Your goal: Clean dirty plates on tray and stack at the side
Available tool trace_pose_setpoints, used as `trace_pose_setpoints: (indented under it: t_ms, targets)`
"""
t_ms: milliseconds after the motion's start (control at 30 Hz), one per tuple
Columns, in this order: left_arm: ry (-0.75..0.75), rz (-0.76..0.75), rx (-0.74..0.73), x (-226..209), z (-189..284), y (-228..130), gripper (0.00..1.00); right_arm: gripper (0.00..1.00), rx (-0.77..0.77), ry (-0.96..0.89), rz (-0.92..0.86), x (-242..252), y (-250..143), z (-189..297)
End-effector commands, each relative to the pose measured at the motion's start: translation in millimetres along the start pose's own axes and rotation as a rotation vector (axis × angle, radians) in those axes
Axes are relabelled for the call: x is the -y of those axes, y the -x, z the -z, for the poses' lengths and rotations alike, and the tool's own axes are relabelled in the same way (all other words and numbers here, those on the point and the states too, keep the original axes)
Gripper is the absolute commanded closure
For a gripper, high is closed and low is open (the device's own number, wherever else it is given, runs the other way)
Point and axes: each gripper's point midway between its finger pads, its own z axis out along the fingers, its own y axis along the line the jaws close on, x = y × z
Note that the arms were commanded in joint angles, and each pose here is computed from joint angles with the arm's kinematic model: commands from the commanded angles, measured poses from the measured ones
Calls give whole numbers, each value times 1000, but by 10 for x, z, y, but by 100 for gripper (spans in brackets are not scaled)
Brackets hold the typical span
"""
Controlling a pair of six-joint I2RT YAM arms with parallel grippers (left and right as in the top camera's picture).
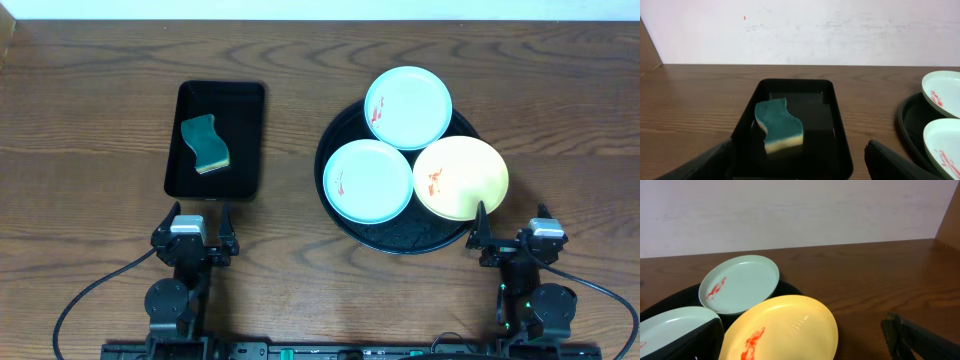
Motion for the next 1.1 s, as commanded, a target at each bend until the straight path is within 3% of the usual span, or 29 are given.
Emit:
trace_pose_setpoints:
  t_ms: [0, 167, 267, 533, 800, 933, 1067]
  targets:
    - [-3, 5, -54, 4, -6, -160, 18, 1, -1, 3, 12, -9, -7, 2]
    - [6, 7, -53, -9, -6, -157, 18, 1, -1, 3, 12, -9, -7, 2]
    - [-72, 64, -49, 126, -2, -141, 18, 1, -1, 3, 12, -9, -7, 2]
    - [-423, 499, -139, 732, 155, -88, 18, 1, -1, 3, 12, -9, -7, 2]
    - [-465, 861, -138, 770, 179, 153, 18, 1, -1, 3, 12, -9, -7, 2]
    - [-664, 769, 90, 905, 402, 795, 17, 1, -1, 3, 12, -9, -7, 2]
    - [-706, 604, 274, 912, 634, 1302, 17, 1, -1, 3, 12, -9, -7, 2]
